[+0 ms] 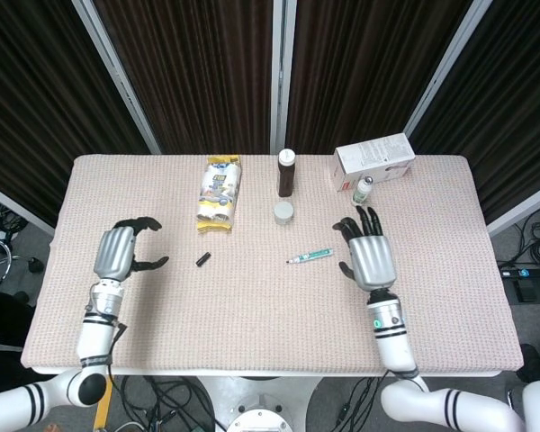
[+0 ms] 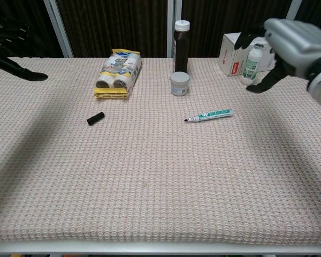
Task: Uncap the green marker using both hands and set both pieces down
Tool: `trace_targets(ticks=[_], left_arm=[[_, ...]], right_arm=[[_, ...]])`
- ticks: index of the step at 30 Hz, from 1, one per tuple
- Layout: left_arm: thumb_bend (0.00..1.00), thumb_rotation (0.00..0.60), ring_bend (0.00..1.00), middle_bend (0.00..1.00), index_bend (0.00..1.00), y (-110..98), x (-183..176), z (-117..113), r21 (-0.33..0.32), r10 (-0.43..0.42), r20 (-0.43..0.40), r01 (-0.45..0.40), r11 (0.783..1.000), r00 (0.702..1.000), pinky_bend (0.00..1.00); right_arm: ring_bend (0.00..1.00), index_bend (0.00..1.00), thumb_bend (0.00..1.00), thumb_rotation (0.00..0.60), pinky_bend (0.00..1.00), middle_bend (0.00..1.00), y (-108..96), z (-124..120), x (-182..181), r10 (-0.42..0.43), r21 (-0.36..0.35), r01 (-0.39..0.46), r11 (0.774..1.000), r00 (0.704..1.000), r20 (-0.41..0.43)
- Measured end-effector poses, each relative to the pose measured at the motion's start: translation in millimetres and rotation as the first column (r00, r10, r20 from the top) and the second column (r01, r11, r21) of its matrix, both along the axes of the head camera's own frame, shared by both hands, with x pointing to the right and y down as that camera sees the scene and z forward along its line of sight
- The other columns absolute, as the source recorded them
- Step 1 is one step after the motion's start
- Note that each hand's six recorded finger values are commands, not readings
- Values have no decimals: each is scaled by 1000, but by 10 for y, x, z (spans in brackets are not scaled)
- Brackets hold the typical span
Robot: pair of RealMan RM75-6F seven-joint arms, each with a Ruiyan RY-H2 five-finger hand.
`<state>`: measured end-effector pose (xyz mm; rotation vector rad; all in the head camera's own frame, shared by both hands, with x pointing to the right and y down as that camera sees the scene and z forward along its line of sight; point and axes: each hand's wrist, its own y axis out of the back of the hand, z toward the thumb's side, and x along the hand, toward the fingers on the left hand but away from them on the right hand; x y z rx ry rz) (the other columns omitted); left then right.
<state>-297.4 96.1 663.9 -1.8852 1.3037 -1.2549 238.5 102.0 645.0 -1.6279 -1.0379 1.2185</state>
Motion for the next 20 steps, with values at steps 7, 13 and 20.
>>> trace_targets(ticks=[7,13,20], left_arm=[[0,600,140,209,254,470,-354,-146,46,230,238,-247,968,944,128],[0,600,140,209,250,1017,-892,-340,26,223,409,-256,966,885,127],[0,600,140,210,250,1382,-1250,-562,11,174,458,-201,980,872,127]], right_arm=[[0,35,26,600,0,10,567,-242,895,-67,-46,63,997,993,-98],[0,30,26,600,0,5,1184,-333,1422,-29,-73,14,997,977,-212],[0,29,26,600,0,7,1403,-268,1521,-28,-93,7,996,974,-225]])
